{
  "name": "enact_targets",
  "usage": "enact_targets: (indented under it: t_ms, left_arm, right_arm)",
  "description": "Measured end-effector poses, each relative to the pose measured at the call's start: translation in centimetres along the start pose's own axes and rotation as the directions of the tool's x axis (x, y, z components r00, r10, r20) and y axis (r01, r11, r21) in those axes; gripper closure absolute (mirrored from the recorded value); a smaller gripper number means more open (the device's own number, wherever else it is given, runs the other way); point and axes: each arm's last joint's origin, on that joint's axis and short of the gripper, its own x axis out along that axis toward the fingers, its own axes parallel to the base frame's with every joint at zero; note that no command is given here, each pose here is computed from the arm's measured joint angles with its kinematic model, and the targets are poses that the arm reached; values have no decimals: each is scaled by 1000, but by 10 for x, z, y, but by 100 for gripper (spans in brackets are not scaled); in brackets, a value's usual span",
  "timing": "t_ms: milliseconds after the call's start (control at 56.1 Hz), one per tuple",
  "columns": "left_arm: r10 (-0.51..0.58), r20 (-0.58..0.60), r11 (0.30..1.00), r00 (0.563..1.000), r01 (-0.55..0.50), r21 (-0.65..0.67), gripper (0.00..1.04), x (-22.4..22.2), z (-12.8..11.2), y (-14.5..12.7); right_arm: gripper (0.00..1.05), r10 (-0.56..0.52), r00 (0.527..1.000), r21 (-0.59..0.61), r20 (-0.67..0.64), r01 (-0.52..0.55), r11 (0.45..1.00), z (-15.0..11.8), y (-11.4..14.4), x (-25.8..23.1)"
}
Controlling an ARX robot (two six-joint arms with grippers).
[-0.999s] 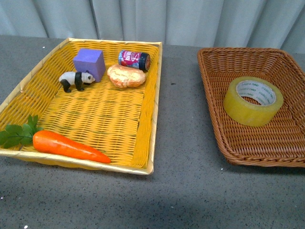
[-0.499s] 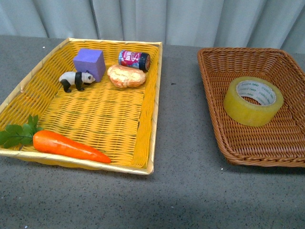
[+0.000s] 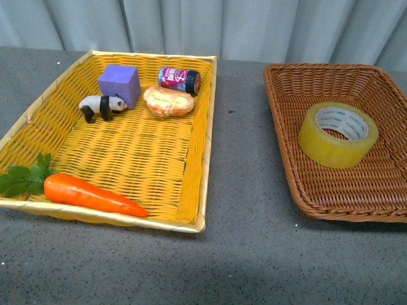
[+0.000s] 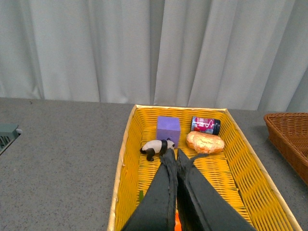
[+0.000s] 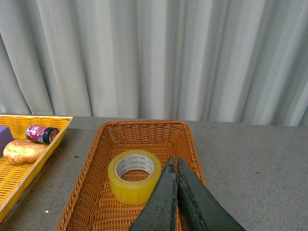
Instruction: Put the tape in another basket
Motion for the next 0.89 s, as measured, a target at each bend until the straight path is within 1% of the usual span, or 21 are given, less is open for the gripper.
enact_targets:
  t_ms: [54,107,196,357,392,428,517,553,589,660,713,731,820,838,856,892]
  left_arm:
    - [-4,-29,1000,1000,4,0,101,-5,-4,0]
    - [-3,-11,1000,1000,3,0,101,-8,-3,0]
    - [-3,-5,1000,1000,3,1,101,-9,-2,0]
    - [-3,-3,1000,1000,3,0,101,-9,-2,0]
    - [-3,-3,1000,1000,3,0,93,-9,-2,0]
    - [-3,-3,1000,1000,3,0,83,-9,-2,0]
    - [-3,-3,1000,1000,3,0,65,-9,-2,0]
    - [-3,-3,1000,1000,3,0,59,-9,-2,0]
    - [-3,-3,1000,1000,3,0,50,-9,-2,0]
    - [-3,-3,1000,1000,3,0,40,-9,-2,0]
    - [-3,-3,1000,1000,3,0,29,-9,-2,0]
    - [-3,-3,1000,1000,3,0,27,-9,-2,0]
    - [-3,-3,1000,1000,3,0,9,-9,-2,0]
    - [-3,-3,1000,1000,3,1,5,-9,-2,0]
    - [-3,-3,1000,1000,3,3,6,-9,-2,0]
    - [-3,-3,1000,1000,3,2,7,-9,-2,0]
  right_arm:
    - [104,0,1000,0,-10,0,1000,-1,0,-3]
    - [104,0,999,0,-37,0,1000,-5,0,-8]
    - [104,2,1000,0,-3,-2,1000,-2,0,-11]
    - [104,1,1000,0,-6,-1,1000,-3,0,-11]
    - [98,1,1000,0,-6,-1,1000,-3,0,-11]
    - [88,1,1000,0,-6,-1,1000,-3,0,-11]
    - [70,1,1000,0,-6,-1,1000,-3,0,-11]
    - [65,1,1000,0,-6,-1,1000,-3,0,-11]
    - [56,1,1000,0,-6,-1,1000,-3,0,-11]
    - [45,1,1000,0,-6,-1,1000,-3,0,-11]
    - [34,1,1000,0,-6,-1,1000,-3,0,-11]
    - [33,1,1000,0,-6,-1,1000,-3,0,-11]
    - [15,1,1000,0,-6,-1,1000,-3,0,-11]
    - [10,1,1000,0,-6,-1,1000,-3,0,-11]
    - [7,1,1000,1,-6,-1,1000,-3,0,-11]
    - [8,0,1000,0,-6,0,1000,-3,0,-11]
